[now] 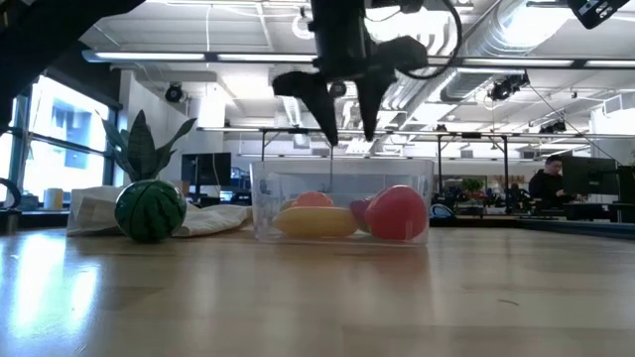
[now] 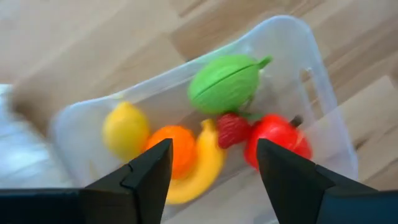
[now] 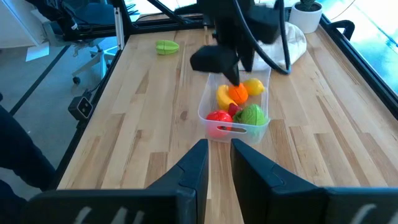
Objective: Pick and placing Produce into tupperware
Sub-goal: Put the green watermelon into the transparent container
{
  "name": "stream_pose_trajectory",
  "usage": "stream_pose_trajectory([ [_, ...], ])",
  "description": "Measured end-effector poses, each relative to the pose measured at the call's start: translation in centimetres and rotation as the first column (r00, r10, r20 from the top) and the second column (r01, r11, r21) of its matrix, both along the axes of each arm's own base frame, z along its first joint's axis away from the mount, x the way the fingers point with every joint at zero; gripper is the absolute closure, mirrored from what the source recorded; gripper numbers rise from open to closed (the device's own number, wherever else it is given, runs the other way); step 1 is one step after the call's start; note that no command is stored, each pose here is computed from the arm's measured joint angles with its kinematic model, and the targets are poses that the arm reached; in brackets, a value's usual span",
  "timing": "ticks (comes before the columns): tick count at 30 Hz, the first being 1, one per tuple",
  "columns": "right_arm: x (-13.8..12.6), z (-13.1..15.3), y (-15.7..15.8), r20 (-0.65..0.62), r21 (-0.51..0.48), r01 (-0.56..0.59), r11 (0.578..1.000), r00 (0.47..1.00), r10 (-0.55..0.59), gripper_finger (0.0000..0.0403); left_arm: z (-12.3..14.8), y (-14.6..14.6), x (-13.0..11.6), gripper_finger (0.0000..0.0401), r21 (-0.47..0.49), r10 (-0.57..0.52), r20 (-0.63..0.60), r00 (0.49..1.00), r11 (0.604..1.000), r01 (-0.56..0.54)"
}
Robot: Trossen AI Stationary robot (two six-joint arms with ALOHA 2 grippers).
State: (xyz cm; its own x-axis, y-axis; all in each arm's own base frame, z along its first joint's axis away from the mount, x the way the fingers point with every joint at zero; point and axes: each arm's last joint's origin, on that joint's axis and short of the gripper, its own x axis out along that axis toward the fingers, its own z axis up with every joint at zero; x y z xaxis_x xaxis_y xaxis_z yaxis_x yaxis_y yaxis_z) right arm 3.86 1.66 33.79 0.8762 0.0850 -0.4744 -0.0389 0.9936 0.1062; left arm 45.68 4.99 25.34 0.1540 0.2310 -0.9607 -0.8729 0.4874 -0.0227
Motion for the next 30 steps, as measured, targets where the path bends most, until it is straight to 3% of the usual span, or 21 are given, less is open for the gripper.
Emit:
stream_pose_trajectory([
  [5,0.0,0.0,0.0,0.000,0.000,0.000,1.000,1.000,0.000,0.0345,1.5,-0.6,-1.3,0.0211,0.027,-0.010,-0.107,0.994,1.000,0.013],
  [12,0.0,0.0,0.0,0.000,0.000,0.000,1.000,1.000,0.000,0.0345,0.1,-3.4,-2.0,0.0260,-0.067,-0.054,-0.218,0.974,0.997,0.040],
  [22,0.0,0.0,0.0,0.000,0.000,0.000,1.000,1.000,0.000,0.0345,1.1,-5.3,-2.4,0.0305,-0.043,0.002,-0.177,0.984,0.999,-0.010],
  [30,0.0,0.0,0.0,0.000,0.000,-0.001,1.000,1.000,0.001,0.0345,4.8,-5.4,-4.0,0.0309,0.006,0.230,-0.027,0.973,0.973,-0.230],
])
